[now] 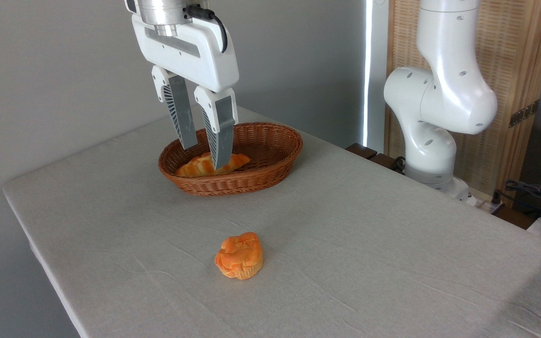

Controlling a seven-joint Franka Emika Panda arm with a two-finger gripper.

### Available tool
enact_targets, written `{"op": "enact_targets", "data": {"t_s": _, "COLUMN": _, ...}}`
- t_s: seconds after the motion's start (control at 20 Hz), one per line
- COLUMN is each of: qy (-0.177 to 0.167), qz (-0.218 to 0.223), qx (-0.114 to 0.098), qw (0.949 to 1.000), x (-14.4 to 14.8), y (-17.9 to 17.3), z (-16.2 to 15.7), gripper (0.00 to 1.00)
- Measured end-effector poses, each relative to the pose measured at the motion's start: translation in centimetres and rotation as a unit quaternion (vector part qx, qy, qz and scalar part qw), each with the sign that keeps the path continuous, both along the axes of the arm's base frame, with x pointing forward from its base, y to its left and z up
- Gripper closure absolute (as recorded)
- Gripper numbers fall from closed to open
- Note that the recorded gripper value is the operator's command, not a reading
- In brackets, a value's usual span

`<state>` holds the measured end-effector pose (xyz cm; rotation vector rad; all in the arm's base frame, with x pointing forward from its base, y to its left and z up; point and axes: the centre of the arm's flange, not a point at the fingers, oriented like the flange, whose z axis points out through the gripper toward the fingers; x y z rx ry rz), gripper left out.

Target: Put bread into the basket

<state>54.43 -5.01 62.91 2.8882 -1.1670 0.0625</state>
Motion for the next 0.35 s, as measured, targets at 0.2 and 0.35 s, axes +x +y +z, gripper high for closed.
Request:
{"op": "enact_targets", "data": {"t_s": 0.2, "qy": 0.0, "qz": 0.002, "qx": 0.0, "qw": 1.0, "x": 0.02, "y": 0.2, "z": 0.0, "gripper": 0.0}}
{"op": "enact_targets", "data": {"t_s": 0.35, "qy": 0.0, "qz": 0.003, "qx": 0.0, "qw": 1.0, "x": 0.03, "y": 0.36, "z": 0.0, "gripper": 0.0}}
